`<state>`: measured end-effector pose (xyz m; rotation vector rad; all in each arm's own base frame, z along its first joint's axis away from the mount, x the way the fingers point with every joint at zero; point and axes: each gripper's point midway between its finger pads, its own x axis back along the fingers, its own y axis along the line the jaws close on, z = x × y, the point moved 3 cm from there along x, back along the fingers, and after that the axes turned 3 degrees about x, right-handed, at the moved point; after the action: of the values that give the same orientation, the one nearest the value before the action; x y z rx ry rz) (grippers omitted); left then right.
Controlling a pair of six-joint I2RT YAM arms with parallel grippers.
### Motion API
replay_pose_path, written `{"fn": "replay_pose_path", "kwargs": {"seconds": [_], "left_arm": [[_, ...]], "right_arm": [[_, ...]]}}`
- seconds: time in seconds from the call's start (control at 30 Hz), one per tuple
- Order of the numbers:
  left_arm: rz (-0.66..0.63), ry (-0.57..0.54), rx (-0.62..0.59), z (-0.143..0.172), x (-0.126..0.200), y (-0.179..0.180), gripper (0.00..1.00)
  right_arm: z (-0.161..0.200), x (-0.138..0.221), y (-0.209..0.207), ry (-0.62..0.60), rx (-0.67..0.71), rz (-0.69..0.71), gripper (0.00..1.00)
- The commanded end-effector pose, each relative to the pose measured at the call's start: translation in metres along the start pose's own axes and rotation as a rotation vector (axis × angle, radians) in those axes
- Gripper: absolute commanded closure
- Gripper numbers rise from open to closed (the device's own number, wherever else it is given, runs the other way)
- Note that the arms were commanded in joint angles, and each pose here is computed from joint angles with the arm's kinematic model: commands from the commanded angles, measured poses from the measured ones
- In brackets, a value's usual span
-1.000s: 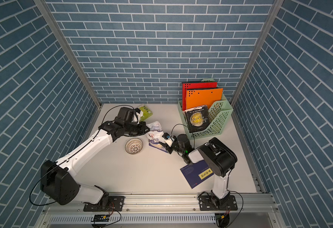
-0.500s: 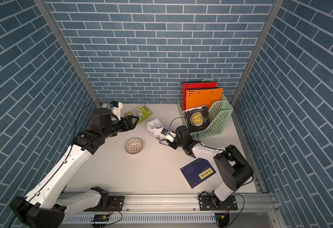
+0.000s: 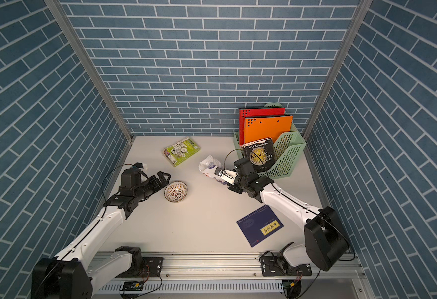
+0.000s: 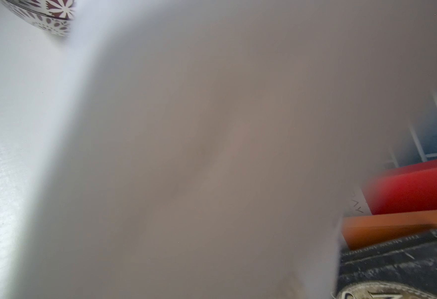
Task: Pour the oats into the breakfast bowl
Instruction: Pick up the oats bag from the center of the board, then move the bowl to the center of the board.
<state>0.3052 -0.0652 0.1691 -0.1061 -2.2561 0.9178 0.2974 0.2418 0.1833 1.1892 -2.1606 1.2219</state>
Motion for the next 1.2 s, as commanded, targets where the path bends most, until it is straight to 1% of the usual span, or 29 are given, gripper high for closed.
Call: {"fn": "replay_pose_path", "kwargs": {"seconds": [0.0,0.13,0.23,0.3,0.43,0.57,0.73,0.93,1.03,1.17], "left_arm": [[0.070,-0.015,-0.007,-0.001,-0.010,-0.004,0.01],[0.082,0.074,0.038,0.021,-0.029,0.009,0.01],[0.053,0.056,0.043,0.022,-0.031,0.017,0.01],[0.037,0.067,0.051,0.030,-0.033,0.025,0.01],[0.059,0.097,0.082,0.042,-0.038,0.029,0.01],[0.103,0.124,0.085,0.051,-0.043,0.019,0.01],[0.139,0.132,0.091,0.054,-0.048,0.007,0.01],[0.196,0.173,0.063,0.061,-0.061,-0.020,0.01],[0.210,0.201,0.061,0.070,-0.070,-0.026,0.01],[0.252,0.212,0.052,0.071,-0.081,-0.048,0.01]], "right_arm": [[-0.033,0.029,-0.028,-0.098,0.029,0.104,1.00],[-0.036,0.031,-0.025,-0.093,0.027,0.083,1.00],[-0.036,0.031,-0.022,-0.068,0.033,0.062,1.00],[-0.037,0.032,-0.022,-0.060,0.035,0.056,1.00],[-0.037,0.034,-0.021,-0.044,0.043,0.043,1.00],[-0.034,0.035,-0.018,-0.010,0.065,0.020,1.00],[-0.025,0.037,-0.020,0.078,0.112,0.011,1.00],[-0.020,0.043,-0.031,0.183,0.179,0.028,1.00],[-0.019,0.045,-0.036,0.225,0.204,0.038,1.00],[-0.017,0.045,-0.037,0.275,0.245,0.043,1.00]]}}
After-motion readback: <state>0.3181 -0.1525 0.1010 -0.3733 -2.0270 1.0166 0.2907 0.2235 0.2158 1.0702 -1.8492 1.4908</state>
